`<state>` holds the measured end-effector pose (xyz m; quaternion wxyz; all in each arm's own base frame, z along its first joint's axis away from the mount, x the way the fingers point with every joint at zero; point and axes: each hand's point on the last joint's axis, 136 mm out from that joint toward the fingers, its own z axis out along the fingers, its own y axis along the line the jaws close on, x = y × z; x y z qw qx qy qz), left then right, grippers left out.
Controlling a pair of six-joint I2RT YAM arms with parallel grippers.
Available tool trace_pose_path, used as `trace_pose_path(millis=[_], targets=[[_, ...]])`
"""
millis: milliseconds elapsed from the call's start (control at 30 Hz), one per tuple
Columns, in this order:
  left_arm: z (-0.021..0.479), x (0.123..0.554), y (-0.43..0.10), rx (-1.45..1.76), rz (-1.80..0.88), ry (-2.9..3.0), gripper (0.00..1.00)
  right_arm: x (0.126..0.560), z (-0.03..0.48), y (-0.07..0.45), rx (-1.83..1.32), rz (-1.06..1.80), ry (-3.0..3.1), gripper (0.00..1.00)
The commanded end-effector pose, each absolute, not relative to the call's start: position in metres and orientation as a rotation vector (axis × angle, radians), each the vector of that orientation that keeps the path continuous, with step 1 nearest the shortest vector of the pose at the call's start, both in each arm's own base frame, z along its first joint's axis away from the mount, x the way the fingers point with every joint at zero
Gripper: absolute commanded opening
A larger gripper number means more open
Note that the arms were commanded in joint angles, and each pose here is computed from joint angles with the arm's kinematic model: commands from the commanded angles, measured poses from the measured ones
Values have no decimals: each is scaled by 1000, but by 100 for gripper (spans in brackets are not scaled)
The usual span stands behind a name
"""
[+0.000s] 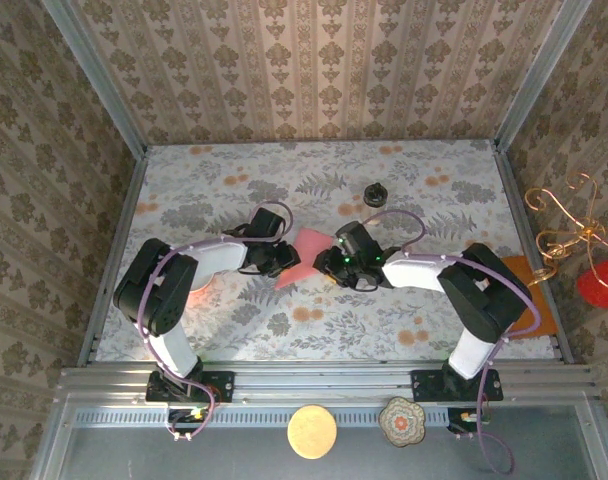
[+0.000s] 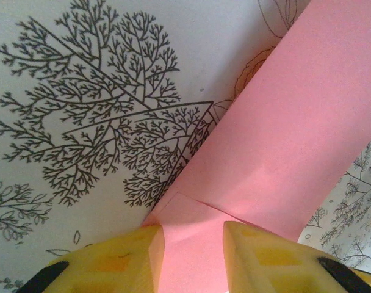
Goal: Fold a paper plane with a square sheet of paper (pick it up from the middle)
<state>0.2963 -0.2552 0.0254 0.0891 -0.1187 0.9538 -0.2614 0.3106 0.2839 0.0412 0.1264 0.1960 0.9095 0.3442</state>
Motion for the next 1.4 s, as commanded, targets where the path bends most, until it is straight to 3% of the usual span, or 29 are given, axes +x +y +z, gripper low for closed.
trace_pose_path(millis=[0, 833, 1367], targets=[[14, 284, -244, -427, -735, 2891, 34, 317, 36, 290, 592, 989, 2649, 41], [12, 283, -241, -436, -733, 2899, 34, 338, 26, 315, 681, 1219, 2576, 34], [17, 286, -241, -424, -731, 2887, 34, 335, 38, 297, 680, 1151, 2515, 25]])
